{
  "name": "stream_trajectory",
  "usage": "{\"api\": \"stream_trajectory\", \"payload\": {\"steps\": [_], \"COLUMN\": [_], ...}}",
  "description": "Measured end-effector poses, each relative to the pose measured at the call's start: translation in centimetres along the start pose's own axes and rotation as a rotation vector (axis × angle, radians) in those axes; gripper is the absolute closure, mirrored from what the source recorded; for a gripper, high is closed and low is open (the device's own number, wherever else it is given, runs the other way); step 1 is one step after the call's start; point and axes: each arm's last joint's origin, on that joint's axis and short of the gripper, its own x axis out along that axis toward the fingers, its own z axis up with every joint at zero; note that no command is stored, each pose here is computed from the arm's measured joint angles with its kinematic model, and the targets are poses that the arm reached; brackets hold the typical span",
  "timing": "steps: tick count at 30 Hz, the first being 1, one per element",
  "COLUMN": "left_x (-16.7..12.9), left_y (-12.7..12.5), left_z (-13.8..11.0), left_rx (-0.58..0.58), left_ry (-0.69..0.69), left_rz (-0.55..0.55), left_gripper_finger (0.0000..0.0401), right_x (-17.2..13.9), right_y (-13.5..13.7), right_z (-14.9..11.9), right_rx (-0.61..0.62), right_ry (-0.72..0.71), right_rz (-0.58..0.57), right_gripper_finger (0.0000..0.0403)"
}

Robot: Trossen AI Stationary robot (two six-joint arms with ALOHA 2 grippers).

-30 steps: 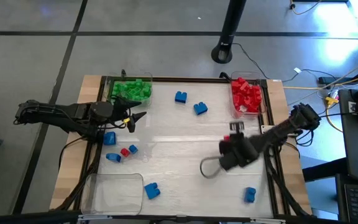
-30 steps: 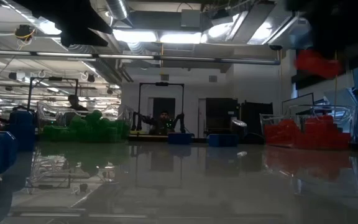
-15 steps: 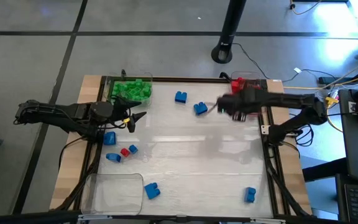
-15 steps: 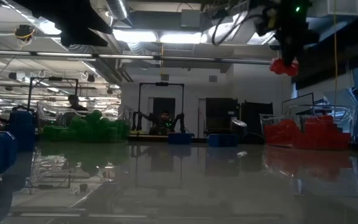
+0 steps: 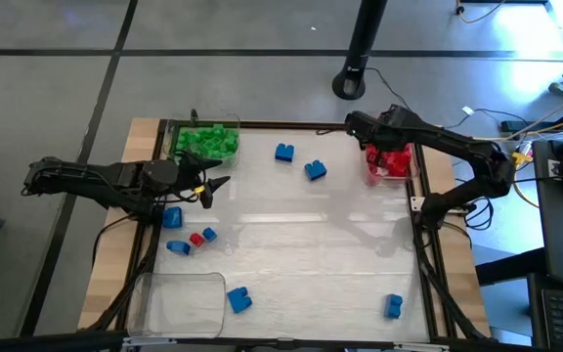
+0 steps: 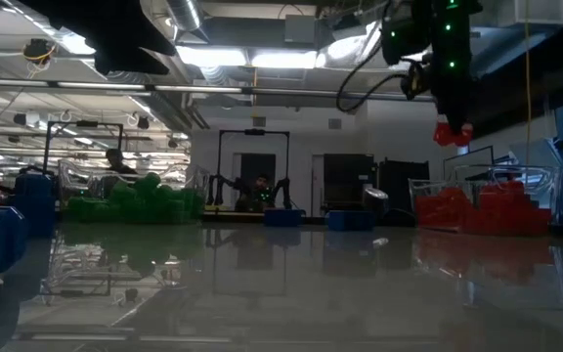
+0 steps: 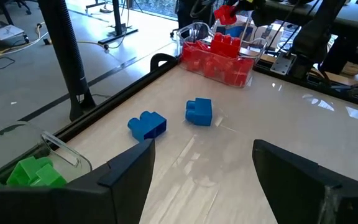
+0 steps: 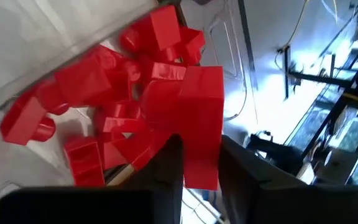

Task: Sort blocks
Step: Put the red game piece into the right transparent bin

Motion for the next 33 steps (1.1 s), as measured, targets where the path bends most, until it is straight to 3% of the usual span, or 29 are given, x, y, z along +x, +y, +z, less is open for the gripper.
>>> {"api": "stream_trajectory", "payload": {"steps": [3,8,14,19,25,29,33], "left_x": [0.0,0.0,0.0,0.0,0.2,0.6,1.3], "left_y": [0.0,0.0,0.0,0.0,-0.9,-1.8,-2.8], "left_z": [0.0,0.0,0.0,0.1,0.5,0.8,1.1], "left_rx": [0.000,0.000,0.005,0.004,0.046,0.072,0.091], "left_ry": [0.000,0.000,-0.001,-0.012,-0.055,-0.094,-0.138], "left_rz": [0.000,0.000,-0.001,-0.004,-0.044,-0.079,-0.106], "left_gripper_finger": [0.0140,0.0140,0.0140,0.0140,0.0140,0.0140,0.0140], "right_x": [0.7,1.1,-0.3,-4.4,-9.5,-10.3,-9.0], "right_y": [-0.4,-0.8,0.5,3.5,9.4,13.7,17.7], "right_z": [-0.2,-0.3,-0.4,-0.6,-1.7,-2.7,-3.4], "right_rx": [0.021,0.043,-0.043,-0.146,-0.278,-0.364,-0.466], "right_ry": [0.025,0.040,-0.013,-0.260,-0.671,-0.914,-1.109], "right_rz": [0.025,0.053,0.044,0.045,0.112,0.145,0.180], "right_gripper_finger": [0.0288,0.0192,0.0120,0.0108,0.0107,0.0107,0.0107]}}
